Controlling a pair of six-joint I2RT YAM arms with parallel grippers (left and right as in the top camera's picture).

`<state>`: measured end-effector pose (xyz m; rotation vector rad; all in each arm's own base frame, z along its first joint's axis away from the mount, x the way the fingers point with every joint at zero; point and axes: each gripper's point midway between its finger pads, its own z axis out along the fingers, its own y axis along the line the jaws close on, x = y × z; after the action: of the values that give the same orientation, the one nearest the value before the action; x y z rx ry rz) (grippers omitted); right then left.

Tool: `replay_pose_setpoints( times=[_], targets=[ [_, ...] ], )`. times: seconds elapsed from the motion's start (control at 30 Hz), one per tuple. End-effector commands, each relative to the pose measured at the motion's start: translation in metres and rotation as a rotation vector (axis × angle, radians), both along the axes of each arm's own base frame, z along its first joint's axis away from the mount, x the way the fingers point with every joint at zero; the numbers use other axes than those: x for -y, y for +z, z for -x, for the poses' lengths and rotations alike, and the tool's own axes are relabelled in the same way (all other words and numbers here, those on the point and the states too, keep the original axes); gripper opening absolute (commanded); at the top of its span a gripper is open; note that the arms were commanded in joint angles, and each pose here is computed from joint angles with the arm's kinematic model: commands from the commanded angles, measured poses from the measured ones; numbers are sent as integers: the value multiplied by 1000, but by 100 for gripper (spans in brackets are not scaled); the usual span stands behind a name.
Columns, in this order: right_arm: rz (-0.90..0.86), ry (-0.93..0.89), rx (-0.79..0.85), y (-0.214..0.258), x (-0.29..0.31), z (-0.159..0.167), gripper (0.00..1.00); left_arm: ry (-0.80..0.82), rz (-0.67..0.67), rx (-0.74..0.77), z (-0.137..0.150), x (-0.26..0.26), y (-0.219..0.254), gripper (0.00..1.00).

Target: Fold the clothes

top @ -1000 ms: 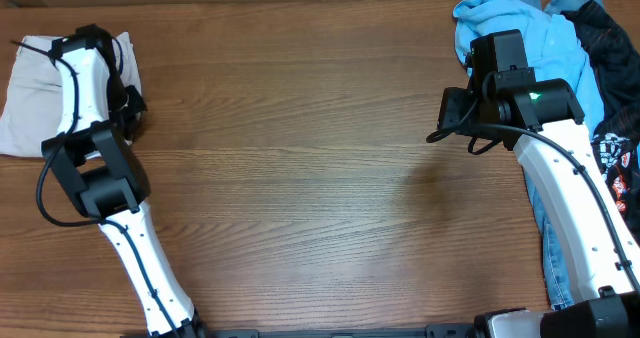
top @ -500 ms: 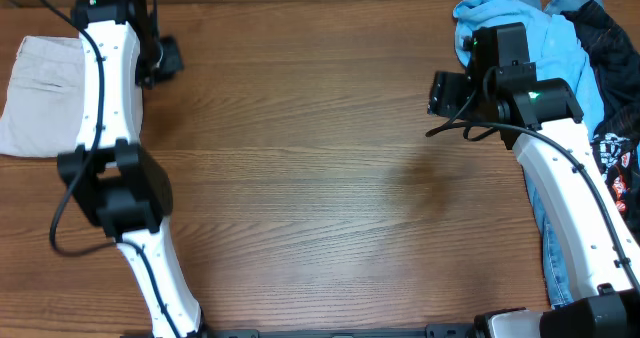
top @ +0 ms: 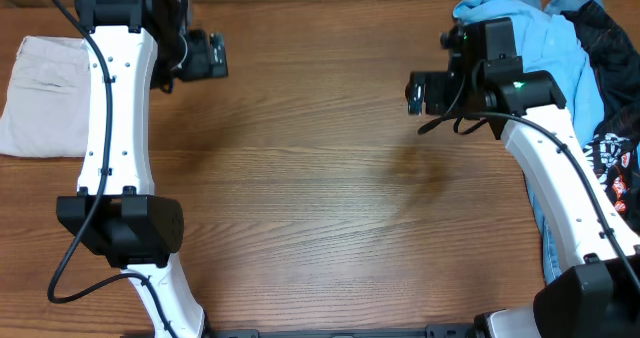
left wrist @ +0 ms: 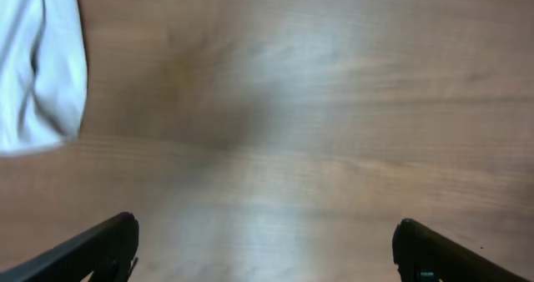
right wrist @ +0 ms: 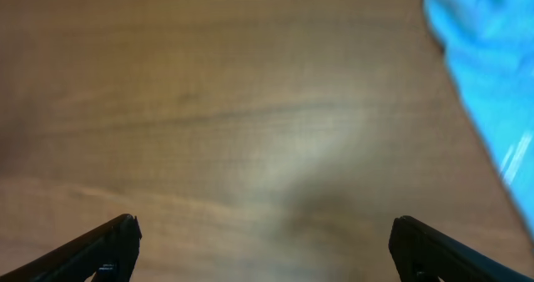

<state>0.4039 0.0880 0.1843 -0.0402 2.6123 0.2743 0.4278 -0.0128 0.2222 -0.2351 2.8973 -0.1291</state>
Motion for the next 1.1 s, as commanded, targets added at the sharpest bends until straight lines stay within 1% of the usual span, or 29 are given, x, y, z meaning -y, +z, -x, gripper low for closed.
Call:
replay_pose_setpoints(
  times=[0.0,0.1,0.13,0.23,0.33,0.37,0.47,0.53,0.6,0.73,0.83,0.93,1.07],
  targets=[
    [-48,-8,-61,-3,-5,11,100,-15,9,-61,12,4,-6,100],
    [-70,-90,-185,-14,-2,35,100,1,12,-134,31,4,-8,100],
    [-72,-112,-215,-17,0,40,100,-2,19,-140,31,5,-9,100],
    [-76,-161,-311,-23,2,60,100,-18,89,-175,39,18,-15,100],
    [-66,-160,-415,-29,3,86,100,-27,153,-246,57,30,-26,100],
    [-59,-161,-447,-30,4,94,100,-29,148,-271,64,31,-30,100],
    [-46,-165,-499,-31,8,116,100,-35,66,-344,91,24,-43,100],
    [-50,-164,-486,-26,9,126,100,-39,21,-367,110,20,-44,100],
    [-60,-161,-446,-17,11,135,100,-49,7,-347,126,21,-38,100],
    [-95,-152,-293,10,12,158,100,-75,11,-197,154,26,-12,100],
    [-121,-148,-119,32,13,175,100,-104,18,-25,173,31,10,100],
    [-133,-125,73,50,16,190,100,-134,20,211,186,35,35,100],
    [-158,-127,312,70,23,198,100,-91,-51,555,192,18,65,100]
  ],
)
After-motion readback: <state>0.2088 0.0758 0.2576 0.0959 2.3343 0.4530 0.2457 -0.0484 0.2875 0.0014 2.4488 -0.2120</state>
